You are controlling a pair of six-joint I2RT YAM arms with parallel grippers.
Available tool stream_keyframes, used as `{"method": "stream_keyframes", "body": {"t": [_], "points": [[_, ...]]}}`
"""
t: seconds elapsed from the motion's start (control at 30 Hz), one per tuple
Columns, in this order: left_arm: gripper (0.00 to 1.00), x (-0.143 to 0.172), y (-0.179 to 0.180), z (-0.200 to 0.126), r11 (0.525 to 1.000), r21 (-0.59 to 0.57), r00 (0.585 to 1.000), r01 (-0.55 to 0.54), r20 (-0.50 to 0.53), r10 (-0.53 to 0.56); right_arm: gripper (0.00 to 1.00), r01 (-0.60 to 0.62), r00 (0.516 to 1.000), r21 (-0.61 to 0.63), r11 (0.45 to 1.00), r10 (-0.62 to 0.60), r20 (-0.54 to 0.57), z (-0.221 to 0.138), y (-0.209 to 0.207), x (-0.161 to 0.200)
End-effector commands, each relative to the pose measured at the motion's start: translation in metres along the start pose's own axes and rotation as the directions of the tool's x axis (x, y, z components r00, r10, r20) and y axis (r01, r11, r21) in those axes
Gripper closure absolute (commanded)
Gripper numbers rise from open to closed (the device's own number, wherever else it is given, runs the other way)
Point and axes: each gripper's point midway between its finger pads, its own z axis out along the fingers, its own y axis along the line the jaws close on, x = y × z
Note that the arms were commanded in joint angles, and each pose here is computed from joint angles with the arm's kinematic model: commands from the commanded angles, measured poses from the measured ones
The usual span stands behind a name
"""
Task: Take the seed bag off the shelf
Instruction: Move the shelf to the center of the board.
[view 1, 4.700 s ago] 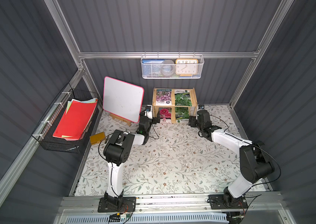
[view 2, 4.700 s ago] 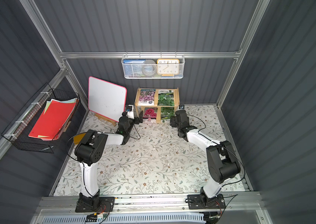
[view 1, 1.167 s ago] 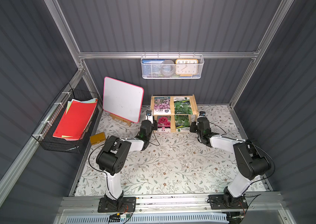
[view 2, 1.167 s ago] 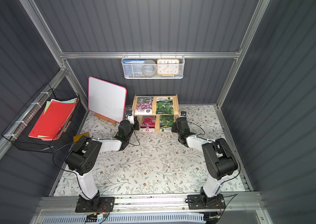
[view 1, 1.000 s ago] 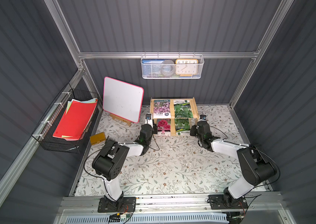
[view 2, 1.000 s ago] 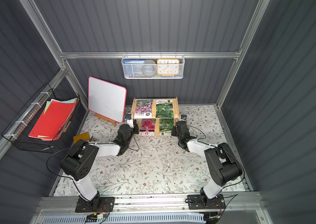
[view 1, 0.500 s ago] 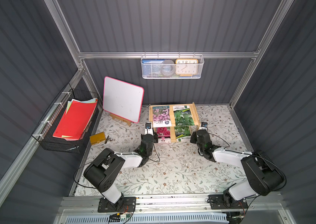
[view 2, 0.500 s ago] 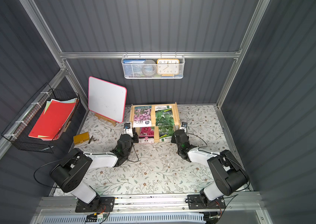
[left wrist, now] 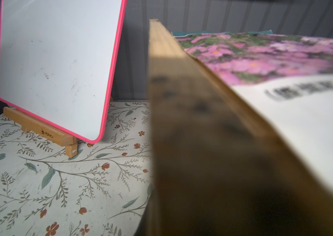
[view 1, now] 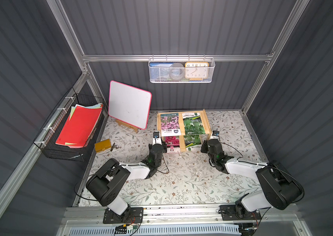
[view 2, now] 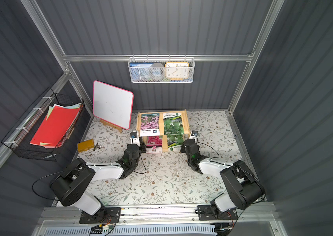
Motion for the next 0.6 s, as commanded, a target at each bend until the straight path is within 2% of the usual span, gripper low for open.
{"method": "stream_keyframes", "body": {"t": [0.0,0.2,0.47,0.57], "points": [[0.80,0.0478,-0.0235,-0.0077,0.992,0.098,0.981,0.076,-0.183,-0.057,1.00,0.012,0.969,0.023,1.000,-0.006,-0.247,-0.0057,-0.0155,0.0754],[0.73,0.0510,-0.0251,-0.0020,0.994,0.092,0.982,0.055,-0.184,-0.037,1.00,0.020,0.971,0.026,0.999,-0.014,-0.237,-0.0064,-0.0160,0.0725],[0.51,0.0480,-0.0261,-0.0013,0.994,0.094,0.983,0.052,-0.181,-0.034,1.00,0.027,0.971,0.016,1.000,-0.022,-0.237,-0.0077,-0.0149,0.0715],[0.44,0.0458,-0.0257,-0.0028,0.994,0.096,0.983,0.047,-0.179,-0.029,0.89,0.027,0.972,0.010,1.000,-0.024,-0.232,-0.0079,-0.0134,0.0694]]}}
